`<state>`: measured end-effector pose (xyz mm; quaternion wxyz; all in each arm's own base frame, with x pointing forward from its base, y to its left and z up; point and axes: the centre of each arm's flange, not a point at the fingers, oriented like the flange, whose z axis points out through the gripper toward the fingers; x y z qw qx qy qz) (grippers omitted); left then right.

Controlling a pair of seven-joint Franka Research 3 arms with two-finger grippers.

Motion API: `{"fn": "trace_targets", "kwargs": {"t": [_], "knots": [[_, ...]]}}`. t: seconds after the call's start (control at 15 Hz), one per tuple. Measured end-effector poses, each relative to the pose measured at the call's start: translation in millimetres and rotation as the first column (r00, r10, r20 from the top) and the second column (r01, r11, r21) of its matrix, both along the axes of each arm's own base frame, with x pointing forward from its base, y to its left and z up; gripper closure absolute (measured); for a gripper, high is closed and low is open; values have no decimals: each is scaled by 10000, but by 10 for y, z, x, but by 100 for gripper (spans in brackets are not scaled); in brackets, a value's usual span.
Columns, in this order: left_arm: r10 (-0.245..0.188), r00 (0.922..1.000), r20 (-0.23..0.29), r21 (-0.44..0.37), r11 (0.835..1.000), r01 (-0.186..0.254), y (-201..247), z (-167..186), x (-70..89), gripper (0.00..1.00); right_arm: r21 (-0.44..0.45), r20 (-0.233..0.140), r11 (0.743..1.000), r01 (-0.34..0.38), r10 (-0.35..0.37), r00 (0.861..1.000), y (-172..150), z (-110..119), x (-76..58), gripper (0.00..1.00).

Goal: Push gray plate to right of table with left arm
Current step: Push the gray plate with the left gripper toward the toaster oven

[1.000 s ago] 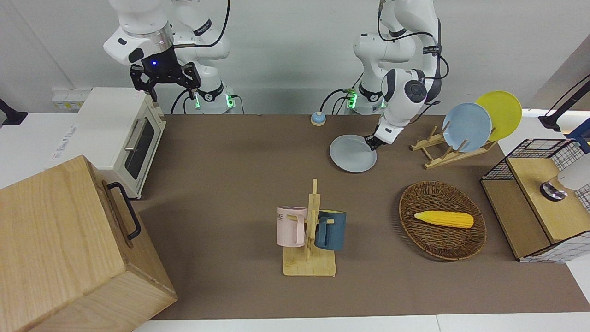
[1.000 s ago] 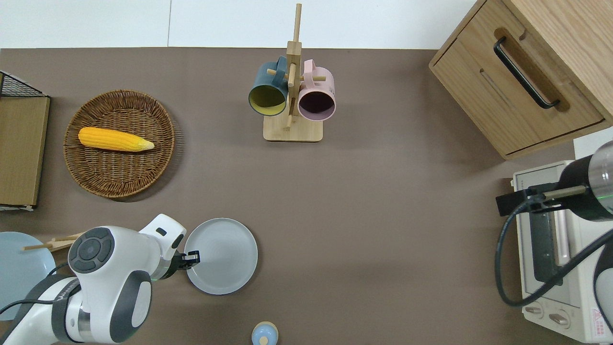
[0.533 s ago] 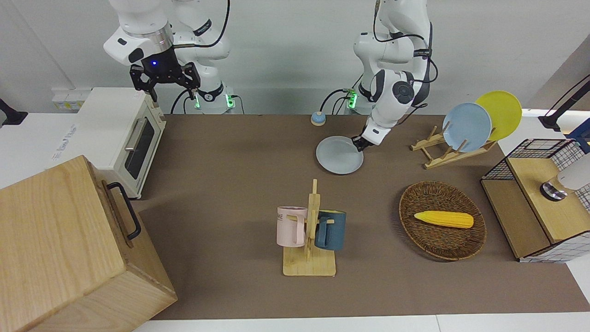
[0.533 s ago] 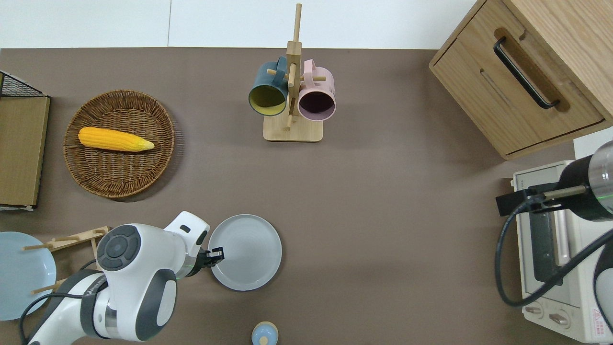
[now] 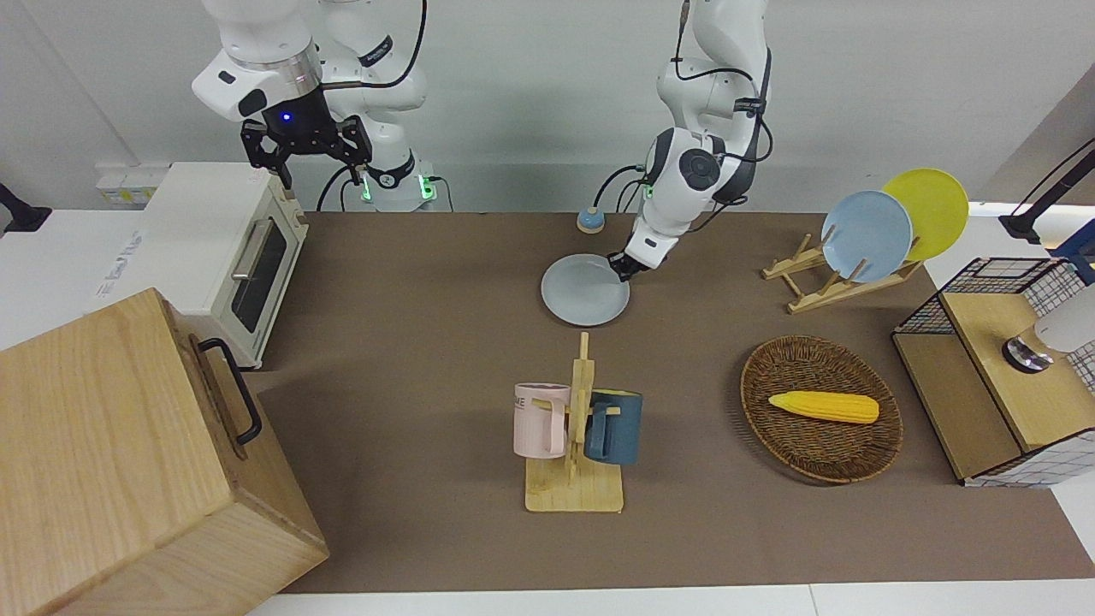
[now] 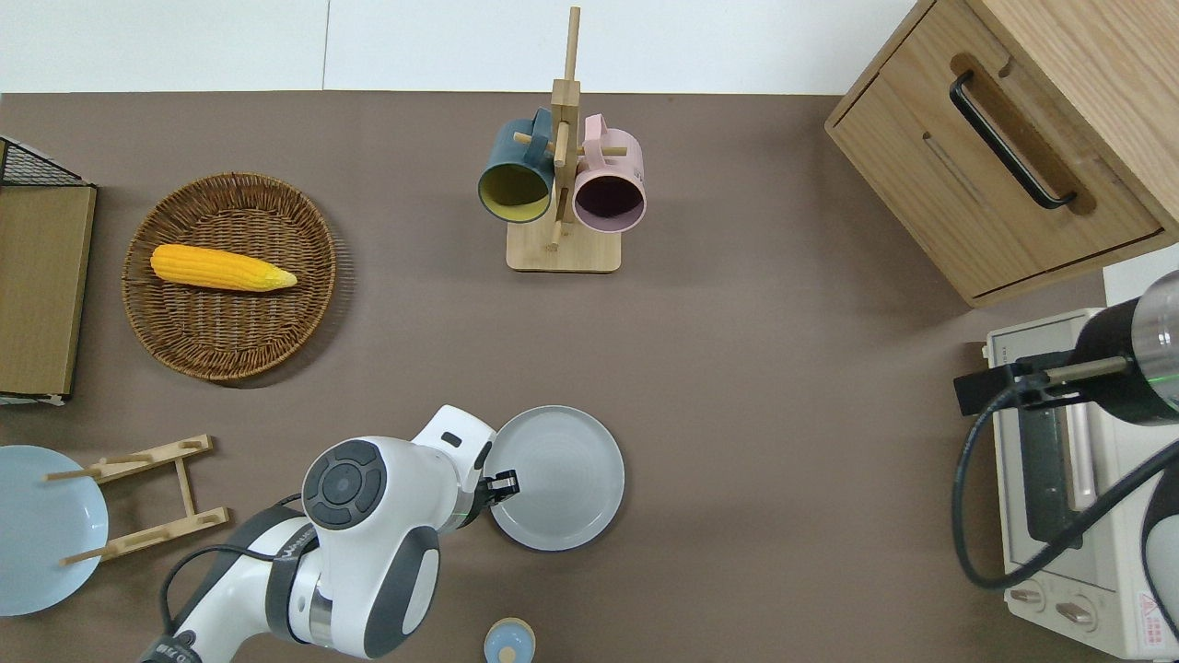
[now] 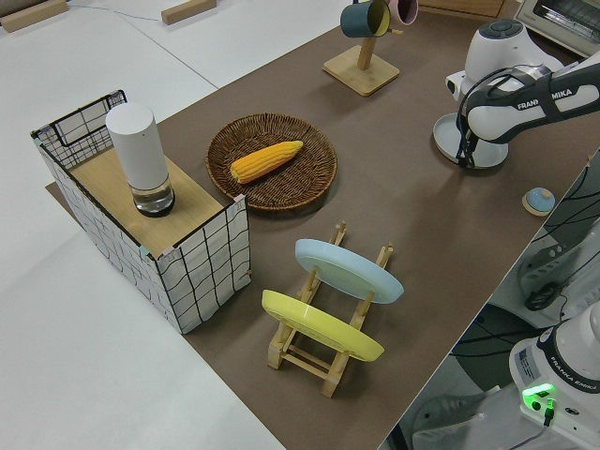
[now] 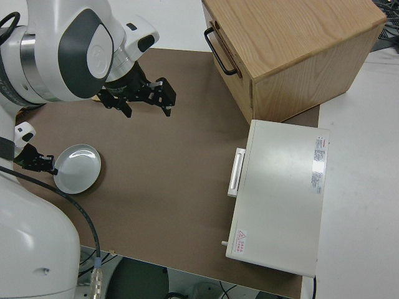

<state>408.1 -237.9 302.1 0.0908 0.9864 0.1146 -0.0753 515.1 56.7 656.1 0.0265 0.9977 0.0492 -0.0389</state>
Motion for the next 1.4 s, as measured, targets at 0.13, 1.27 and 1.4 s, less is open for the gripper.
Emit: {"fn": "trace_targets", "kwargs": {"t": [0.13, 1.27, 1.4], "knots": [[83, 9999, 99, -58, 9999, -83, -174, 10, -6, 97, 0, 0, 10000, 0, 0, 10000, 0, 0, 0, 0], [588, 9967, 555, -973, 9938, -532, -1401, -26, 33, 97, 0, 0, 10000, 0, 0, 10000, 0, 0, 0, 0], [613, 9965, 562, -1033, 9931, -553, -1469, -26, 37, 97, 0, 0, 10000, 0, 0, 10000, 0, 0, 0, 0]]}}
